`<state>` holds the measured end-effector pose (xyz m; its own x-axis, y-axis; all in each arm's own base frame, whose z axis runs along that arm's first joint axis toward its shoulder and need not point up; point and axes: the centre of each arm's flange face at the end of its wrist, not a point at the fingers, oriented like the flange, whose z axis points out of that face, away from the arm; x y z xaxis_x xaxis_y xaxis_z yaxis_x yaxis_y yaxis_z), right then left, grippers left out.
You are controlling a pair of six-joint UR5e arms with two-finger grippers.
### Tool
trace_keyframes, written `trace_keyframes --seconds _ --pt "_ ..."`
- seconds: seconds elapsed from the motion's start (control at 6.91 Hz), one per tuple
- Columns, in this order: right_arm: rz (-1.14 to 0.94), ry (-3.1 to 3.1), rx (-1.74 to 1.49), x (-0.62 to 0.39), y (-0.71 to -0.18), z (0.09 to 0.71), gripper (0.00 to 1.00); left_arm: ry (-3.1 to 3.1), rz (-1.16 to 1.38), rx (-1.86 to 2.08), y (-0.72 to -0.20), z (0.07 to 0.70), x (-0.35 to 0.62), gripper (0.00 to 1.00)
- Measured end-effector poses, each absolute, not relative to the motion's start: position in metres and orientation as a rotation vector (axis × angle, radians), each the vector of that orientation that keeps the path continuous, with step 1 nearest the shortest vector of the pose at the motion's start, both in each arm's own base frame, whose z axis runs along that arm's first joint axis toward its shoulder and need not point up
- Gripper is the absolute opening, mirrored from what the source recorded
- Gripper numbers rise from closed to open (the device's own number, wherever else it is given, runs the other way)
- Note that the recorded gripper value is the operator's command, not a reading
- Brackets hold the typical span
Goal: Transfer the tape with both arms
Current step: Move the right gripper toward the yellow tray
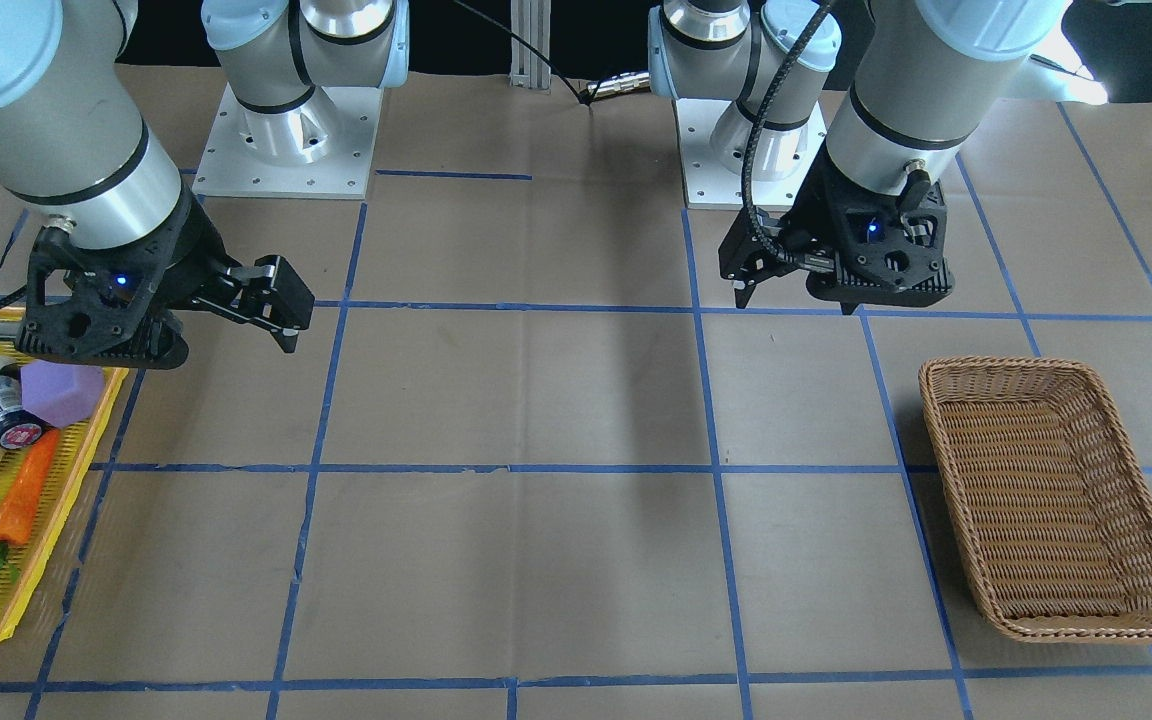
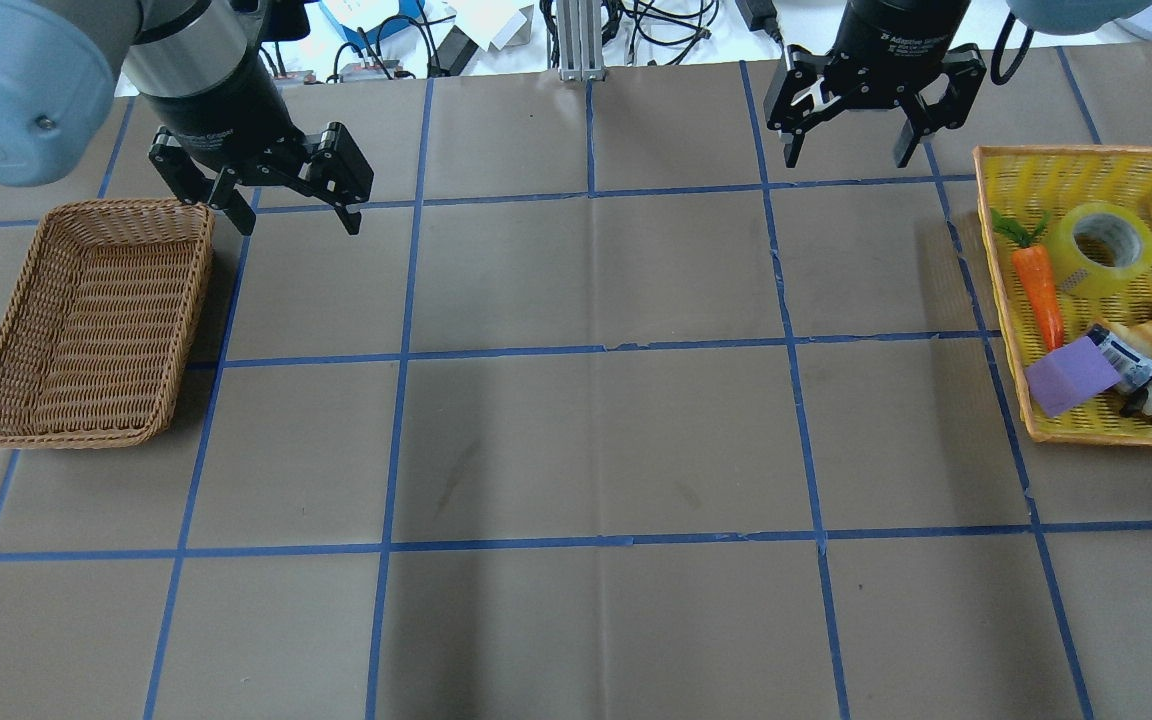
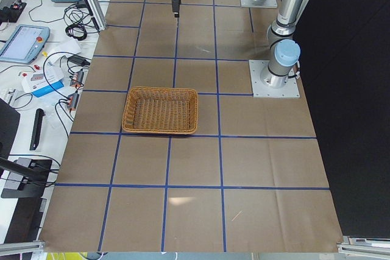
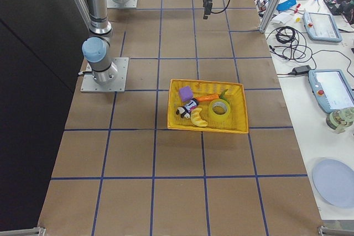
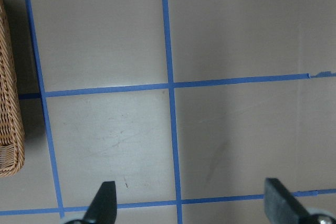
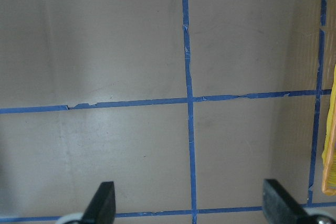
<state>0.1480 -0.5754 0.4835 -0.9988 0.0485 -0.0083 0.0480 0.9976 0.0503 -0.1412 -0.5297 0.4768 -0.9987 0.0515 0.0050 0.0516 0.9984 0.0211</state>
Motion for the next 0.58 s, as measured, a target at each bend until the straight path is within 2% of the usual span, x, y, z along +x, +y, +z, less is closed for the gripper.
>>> trace_keyframes --seconds 0.58 --pt "0.093 3.229 0.055 0.143 -0.557 0.48 1.0 -3.136 -0.033 -0.081 -0.53 0.477 -0.141 1.0"
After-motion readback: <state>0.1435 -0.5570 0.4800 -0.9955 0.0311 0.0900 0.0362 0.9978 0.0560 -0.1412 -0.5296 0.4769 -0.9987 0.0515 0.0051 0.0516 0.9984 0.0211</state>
